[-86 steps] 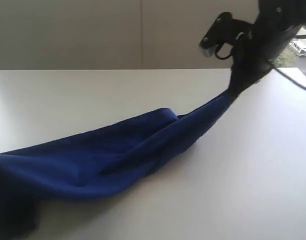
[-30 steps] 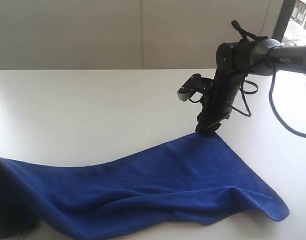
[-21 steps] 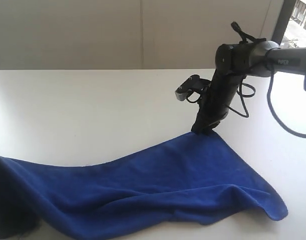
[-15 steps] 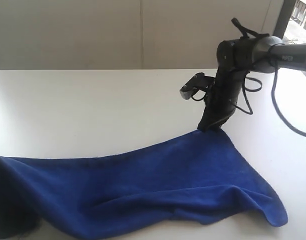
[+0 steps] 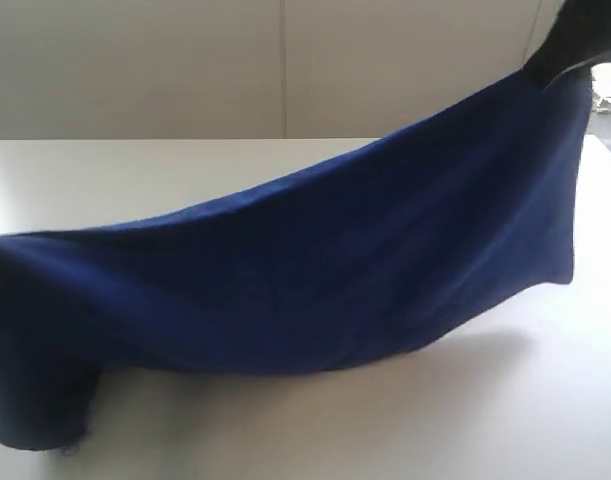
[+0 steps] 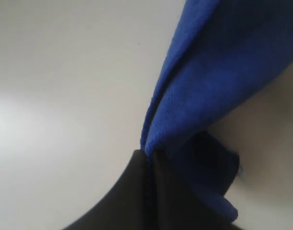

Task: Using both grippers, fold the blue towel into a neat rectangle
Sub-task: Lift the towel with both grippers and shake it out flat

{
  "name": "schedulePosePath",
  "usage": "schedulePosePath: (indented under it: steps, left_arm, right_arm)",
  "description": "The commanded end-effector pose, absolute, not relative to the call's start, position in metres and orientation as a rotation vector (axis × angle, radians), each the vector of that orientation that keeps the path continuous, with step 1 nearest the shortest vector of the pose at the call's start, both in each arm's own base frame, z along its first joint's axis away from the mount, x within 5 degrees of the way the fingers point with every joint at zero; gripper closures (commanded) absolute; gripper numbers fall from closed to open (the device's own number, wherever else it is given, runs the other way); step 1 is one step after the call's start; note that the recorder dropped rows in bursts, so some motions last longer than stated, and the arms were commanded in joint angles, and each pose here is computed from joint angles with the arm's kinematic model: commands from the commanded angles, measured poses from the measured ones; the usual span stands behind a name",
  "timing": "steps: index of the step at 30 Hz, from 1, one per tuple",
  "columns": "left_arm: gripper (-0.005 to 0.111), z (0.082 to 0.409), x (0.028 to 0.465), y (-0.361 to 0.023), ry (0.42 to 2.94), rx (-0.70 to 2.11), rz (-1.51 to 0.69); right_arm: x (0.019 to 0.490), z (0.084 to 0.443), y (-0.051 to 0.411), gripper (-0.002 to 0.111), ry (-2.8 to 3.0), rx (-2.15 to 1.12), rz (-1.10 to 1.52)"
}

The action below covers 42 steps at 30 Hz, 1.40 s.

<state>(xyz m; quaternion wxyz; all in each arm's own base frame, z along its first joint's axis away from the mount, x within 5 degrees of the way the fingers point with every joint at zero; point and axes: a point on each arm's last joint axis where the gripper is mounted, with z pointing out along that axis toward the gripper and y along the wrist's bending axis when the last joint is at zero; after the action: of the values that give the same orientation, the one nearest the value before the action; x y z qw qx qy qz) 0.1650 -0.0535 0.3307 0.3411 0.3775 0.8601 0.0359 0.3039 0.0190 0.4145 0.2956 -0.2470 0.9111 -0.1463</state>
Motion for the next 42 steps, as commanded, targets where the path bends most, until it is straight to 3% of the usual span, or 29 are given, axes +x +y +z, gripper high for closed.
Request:
schedulePosePath:
  steps: [1, 8, 14, 22, 30, 34, 42]
  left_arm:
    - [0.107, 0.373, 0.141, -0.049, 2.066, 1.046, 0.117]
    - [0.107, 0.386, 0.095, -0.045, 2.1, 1.237, -0.002]
    - [0.107, 0.39, 0.076, -0.043, 2.104, 1.319, -0.05]
    - [0.107, 0.38, 0.114, -0.05, 2.003, 1.274, 0.066]
    - [0.107, 0.344, 0.156, -0.062, 2.066, 1.317, 0.069]
    - [0.107, 0.327, 0.16, -0.064, 2.152, 1.369, 0.037]
    - [0.107, 0.338, 0.135, -0.058, 2.201, 1.416, -0.02]
  right_arm:
    - [0.239, 0.443, 0.009, 0.108, 2.353, -0.546, -0.388]
    - [0.15, 0.456, -0.002, 0.108, 2.26, -0.432, -0.364]
    - [0.116, 0.439, -0.005, 0.108, 2.256, -0.373, -0.331]
    - [0.139, 0.389, -0.002, 0.108, 2.407, -0.345, -0.302]
    - [0.178, 0.35, 0.004, 0.108, 2.428, -0.399, -0.298]
    - [0.182, 0.346, 0.001, 0.108, 2.408, -0.381, -0.344]
    - [0.172, 0.352, -0.002, 0.108, 2.409, -0.326, -0.357]
